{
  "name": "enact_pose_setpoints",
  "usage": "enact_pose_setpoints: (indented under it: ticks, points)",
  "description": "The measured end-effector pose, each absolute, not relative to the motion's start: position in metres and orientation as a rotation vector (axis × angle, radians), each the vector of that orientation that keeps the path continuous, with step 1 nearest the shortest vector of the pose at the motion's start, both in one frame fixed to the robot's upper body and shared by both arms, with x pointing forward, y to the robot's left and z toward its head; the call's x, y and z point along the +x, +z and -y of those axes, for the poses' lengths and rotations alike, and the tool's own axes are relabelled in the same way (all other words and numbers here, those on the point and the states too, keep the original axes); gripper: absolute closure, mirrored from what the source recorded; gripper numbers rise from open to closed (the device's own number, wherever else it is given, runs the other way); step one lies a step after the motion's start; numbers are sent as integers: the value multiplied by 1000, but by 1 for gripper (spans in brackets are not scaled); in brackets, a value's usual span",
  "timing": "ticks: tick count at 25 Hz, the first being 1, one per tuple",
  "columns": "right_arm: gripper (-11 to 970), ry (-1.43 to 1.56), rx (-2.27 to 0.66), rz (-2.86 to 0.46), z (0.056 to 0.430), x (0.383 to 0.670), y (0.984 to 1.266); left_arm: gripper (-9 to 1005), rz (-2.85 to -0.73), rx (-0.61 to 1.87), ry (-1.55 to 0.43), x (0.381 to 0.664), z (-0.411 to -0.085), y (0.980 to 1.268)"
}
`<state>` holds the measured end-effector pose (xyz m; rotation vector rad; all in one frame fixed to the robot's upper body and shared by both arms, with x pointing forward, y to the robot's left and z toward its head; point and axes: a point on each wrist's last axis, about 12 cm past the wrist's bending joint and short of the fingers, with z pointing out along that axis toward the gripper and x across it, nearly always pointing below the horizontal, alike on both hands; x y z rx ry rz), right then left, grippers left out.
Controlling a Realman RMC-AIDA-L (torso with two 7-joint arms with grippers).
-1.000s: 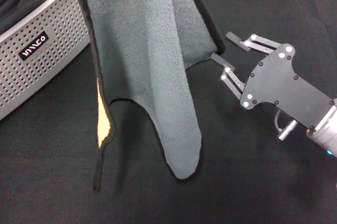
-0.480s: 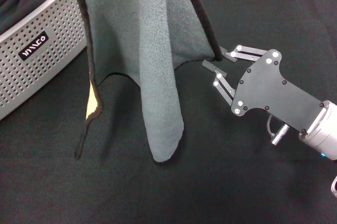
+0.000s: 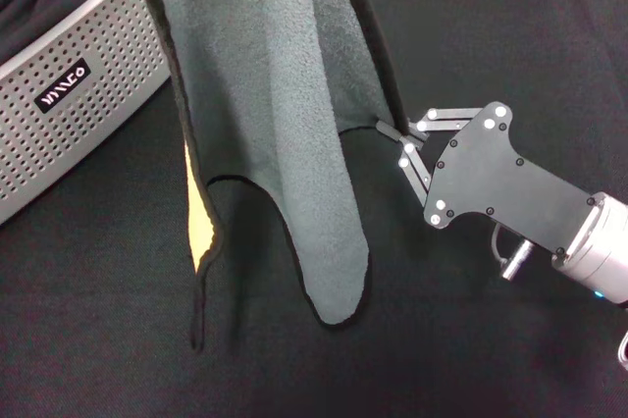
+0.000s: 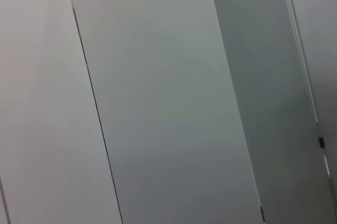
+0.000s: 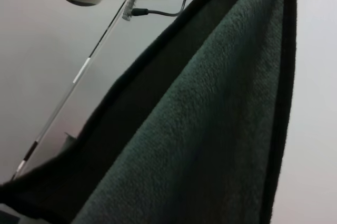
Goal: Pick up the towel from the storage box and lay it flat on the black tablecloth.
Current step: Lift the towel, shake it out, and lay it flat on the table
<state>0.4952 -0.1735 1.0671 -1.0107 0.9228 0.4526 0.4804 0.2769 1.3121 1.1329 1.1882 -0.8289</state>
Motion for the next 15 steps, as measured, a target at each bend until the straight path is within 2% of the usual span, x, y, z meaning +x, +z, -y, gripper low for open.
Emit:
enact_pose_setpoints:
  ticks: [8,15]
  points:
    - [956,574,-905,-945,186,484,1071,966,-1261,1121,-873,482,-287,1297]
    - [957,799,-803,-953,231,470,1088,966,-1366,1278,-957,475,-295,1279]
